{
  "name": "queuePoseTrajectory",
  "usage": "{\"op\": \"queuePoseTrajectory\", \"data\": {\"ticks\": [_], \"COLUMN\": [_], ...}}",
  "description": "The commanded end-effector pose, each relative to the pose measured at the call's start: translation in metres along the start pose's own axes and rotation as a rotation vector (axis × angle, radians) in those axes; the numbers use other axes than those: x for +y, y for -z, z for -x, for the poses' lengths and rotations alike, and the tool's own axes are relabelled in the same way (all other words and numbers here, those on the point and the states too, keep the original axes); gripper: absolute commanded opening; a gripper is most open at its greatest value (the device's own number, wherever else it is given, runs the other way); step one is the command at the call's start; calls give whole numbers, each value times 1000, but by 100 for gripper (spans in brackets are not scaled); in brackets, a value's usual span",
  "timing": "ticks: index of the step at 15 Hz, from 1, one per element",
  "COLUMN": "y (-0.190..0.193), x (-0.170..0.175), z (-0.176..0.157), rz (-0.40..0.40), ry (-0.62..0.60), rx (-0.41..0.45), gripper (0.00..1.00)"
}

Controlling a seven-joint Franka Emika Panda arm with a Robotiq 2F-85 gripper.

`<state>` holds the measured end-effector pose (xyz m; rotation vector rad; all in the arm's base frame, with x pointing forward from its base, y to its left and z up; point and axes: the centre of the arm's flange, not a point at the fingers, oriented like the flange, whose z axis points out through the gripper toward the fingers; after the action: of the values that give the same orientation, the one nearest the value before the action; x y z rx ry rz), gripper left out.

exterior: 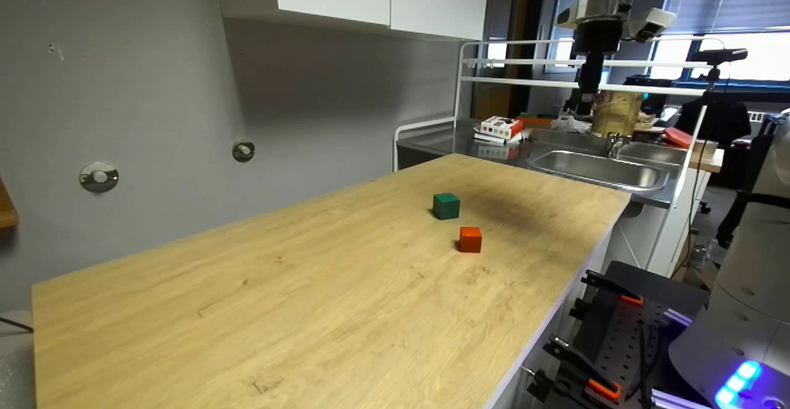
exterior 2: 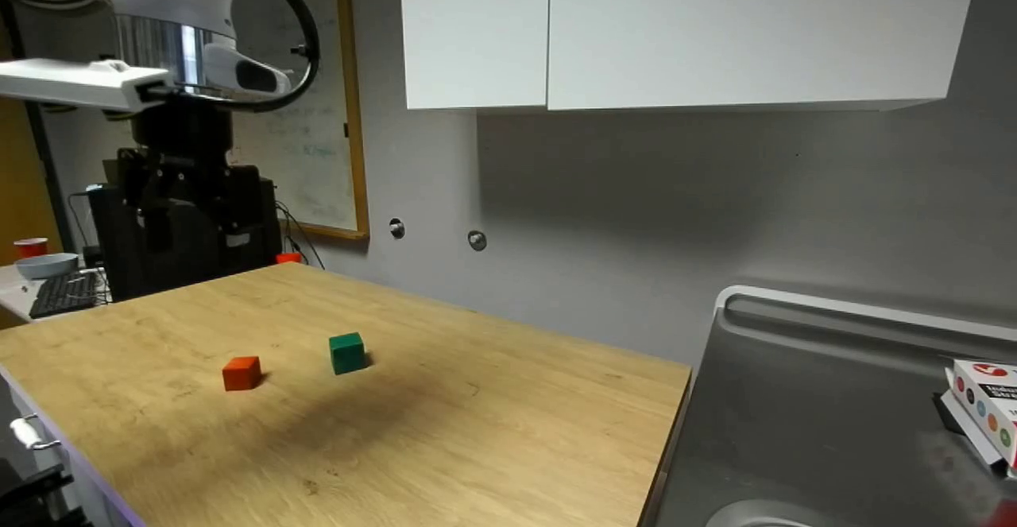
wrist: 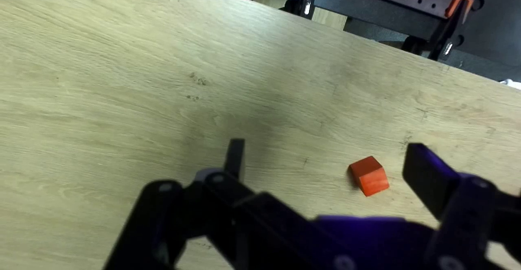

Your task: Put the orange block on the green block

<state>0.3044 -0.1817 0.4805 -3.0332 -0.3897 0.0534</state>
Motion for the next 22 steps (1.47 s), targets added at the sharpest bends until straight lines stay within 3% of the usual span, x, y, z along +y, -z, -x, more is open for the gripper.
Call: {"op": "queuePoseTrajectory", "data": {"ticks": [1,5,12,17,22], "y": [0,-5,-38,-67,-107], "x": [0,2,-28,-58,-64], "z": [0,-14,-92,-150,-192], "rz": [0,-11,-121,-205,-269], "ry": [0,-8,-158,-397,-647], "rx": [0,-13,23,0,-66], "gripper": [100,100,100,100,100]}}
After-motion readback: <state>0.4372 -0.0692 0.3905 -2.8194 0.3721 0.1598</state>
